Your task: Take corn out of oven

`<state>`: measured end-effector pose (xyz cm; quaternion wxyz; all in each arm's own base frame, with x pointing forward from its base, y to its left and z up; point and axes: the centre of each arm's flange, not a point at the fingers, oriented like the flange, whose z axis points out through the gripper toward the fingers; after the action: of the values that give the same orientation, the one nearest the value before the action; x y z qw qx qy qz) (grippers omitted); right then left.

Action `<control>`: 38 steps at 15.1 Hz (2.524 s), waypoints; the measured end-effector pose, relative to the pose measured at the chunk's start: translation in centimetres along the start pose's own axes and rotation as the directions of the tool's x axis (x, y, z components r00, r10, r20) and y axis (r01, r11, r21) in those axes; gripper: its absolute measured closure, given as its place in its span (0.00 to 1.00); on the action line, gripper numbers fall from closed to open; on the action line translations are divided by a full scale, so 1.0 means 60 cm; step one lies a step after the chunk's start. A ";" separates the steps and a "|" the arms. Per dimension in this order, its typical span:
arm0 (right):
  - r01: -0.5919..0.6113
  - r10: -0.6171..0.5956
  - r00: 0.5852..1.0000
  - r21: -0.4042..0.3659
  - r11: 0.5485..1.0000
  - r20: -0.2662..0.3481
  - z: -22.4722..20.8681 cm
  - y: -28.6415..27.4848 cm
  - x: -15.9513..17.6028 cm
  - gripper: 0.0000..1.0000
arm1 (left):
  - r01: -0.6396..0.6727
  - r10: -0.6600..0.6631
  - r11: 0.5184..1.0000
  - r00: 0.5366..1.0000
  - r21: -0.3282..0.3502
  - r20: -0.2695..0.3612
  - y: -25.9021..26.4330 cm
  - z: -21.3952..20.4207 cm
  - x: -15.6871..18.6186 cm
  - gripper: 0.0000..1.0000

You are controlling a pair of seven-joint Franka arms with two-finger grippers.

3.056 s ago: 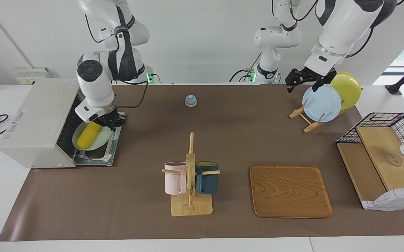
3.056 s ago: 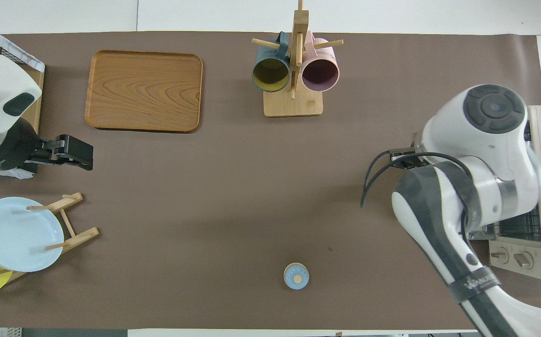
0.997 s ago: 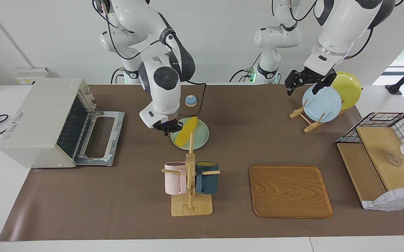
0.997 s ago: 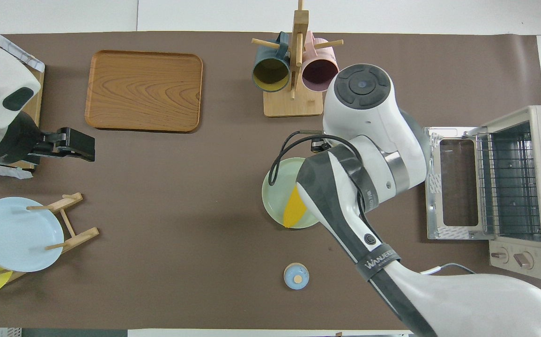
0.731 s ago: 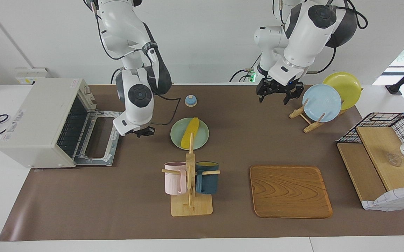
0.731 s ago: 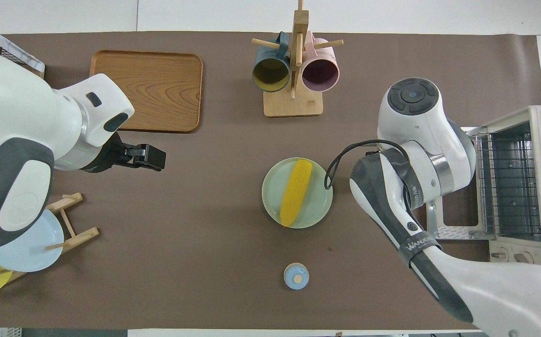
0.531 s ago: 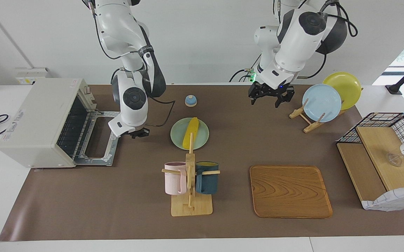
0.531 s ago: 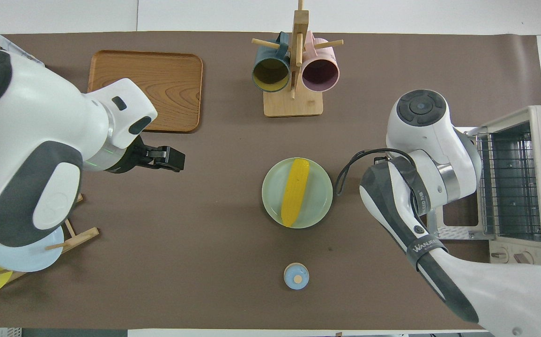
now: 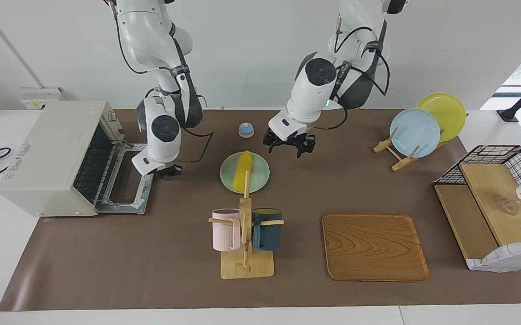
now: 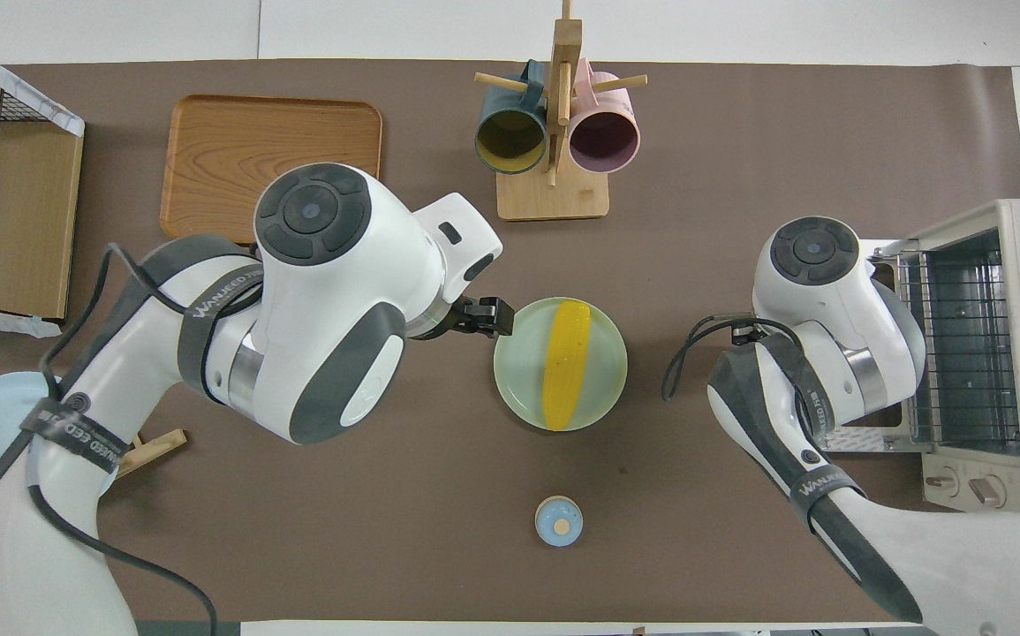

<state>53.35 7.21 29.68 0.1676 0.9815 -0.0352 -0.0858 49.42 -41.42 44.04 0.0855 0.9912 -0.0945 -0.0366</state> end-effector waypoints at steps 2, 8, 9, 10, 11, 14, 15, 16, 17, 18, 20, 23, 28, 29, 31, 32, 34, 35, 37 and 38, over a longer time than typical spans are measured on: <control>-0.011 0.011 1.000 0.002 1.000 0.009 0.009 0.016 0.002 0.99 | 0.003 -0.003 1.000 1.000 -0.006 0.010 0.061 0.054 -0.009 0.00; 0.006 -0.006 1.000 0.012 1.000 0.003 0.013 0.020 0.000 0.99 | 0.058 -0.058 0.998 0.998 -0.017 0.007 0.128 0.173 -0.012 0.00; 0.020 -0.020 1.000 0.017 1.000 0.000 0.013 0.021 0.000 0.99 | 0.074 -0.073 0.997 0.997 -0.013 0.013 0.131 0.184 -0.015 0.00; 0.034 -0.034 0.999 0.020 0.999 -0.002 0.013 0.022 -0.001 0.99 | 0.089 -0.089 0.996 0.996 -0.009 0.014 0.131 0.193 -0.018 0.00; 0.046 -0.046 0.999 0.021 0.999 -0.001 0.013 0.023 -0.001 0.99 | 0.100 -0.100 0.995 0.995 -0.007 0.006 0.129 0.201 -0.020 0.00; 0.106 -0.107 0.994 0.023 0.994 0.023 -0.028 0.039 -0.001 0.99 | 0.129 -0.129 0.992 0.992 -0.002 -0.001 0.127 0.233 -0.036 0.00; 0.124 -0.125 0.992 0.028 0.992 0.030 -0.058 0.057 -0.004 0.99 | 0.136 -0.136 0.991 0.991 -0.005 -0.007 0.129 0.239 -0.040 0.00; 0.136 -0.137 0.990 0.032 0.990 0.028 -0.090 0.083 -0.009 0.99 | 0.141 -0.141 0.990 0.990 -0.010 -0.014 0.130 0.243 -0.042 0.00; 0.143 -0.144 0.989 0.039 0.989 0.020 -0.120 0.118 -0.017 0.99 | 0.145 -0.146 0.989 0.989 -0.012 -0.019 0.129 0.245 -0.042 0.00; 0.148 -0.148 0.989 0.046 0.988 0.009 -0.142 0.156 -0.024 0.99 | 0.149 -0.149 0.989 0.989 -0.012 -0.022 0.127 0.247 -0.041 0.00; 0.151 -0.151 0.988 0.056 0.987 -0.017 -0.169 0.226 -0.036 0.99 | 0.159 -0.159 0.987 0.987 -0.007 -0.022 0.120 0.253 -0.041 0.02; 0.140 -0.138 0.990 0.065 0.988 -0.036 -0.177 0.302 -0.043 0.99 | 0.170 -0.170 0.985 0.985 -0.019 -0.039 0.114 0.265 -0.044 0.08; 0.119 -0.121 0.993 0.097 0.988 0.016 -0.215 0.338 -0.052 0.99 | 0.222 -0.223 0.975 0.973 -0.023 -0.062 0.097 0.242 -0.024 0.46; 0.109 -0.112 0.994 0.123 0.986 0.014 -0.237 0.342 -0.053 0.99 | 0.228 -0.229 0.973 0.971 -0.022 -0.065 0.092 0.234 -0.019 0.46; 0.090 -0.093 0.996 0.179 0.980 0.007 -0.292 0.352 -0.059 0.99 | 0.236 -0.236 0.972 0.970 -0.008 -0.056 0.086 0.205 -0.015 0.46; 0.086 -0.088 0.996 0.198 0.976 0.003 -0.319 0.356 -0.062 0.99 | 0.246 -0.246 0.969 0.968 0.002 -0.050 0.075 0.182 -0.012 0.46; 0.086 -0.086 0.996 0.234 0.969 -0.008 -0.356 0.356 -0.063 0.99 | 0.253 -0.252 0.967 0.967 0.024 -0.045 0.021 0.121 0.008 0.46; 0.087 -0.087 0.996 0.245 0.966 -0.010 -0.366 0.355 -0.062 0.99 | 0.246 -0.244 0.969 0.968 0.029 -0.051 -0.025 0.086 0.028 0.46; 0.099 -0.098 0.995 0.251 0.963 -0.014 -0.378 0.344 -0.057 0.99 | 0.238 -0.236 0.971 0.969 0.026 -0.068 -0.138 0.018 0.079 0.46; 0.110 -0.108 0.994 0.250 0.962 -0.022 -0.385 0.334 -0.053 0.99 | 0.237 -0.235 0.971 0.969 0.024 -0.075 -0.197 -0.010 0.103 0.46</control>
<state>53.55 -3.89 58.39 0.0374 0.9955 0.0091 -0.0860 57.69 -31.07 42.18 0.0675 0.9973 0.0266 -0.0094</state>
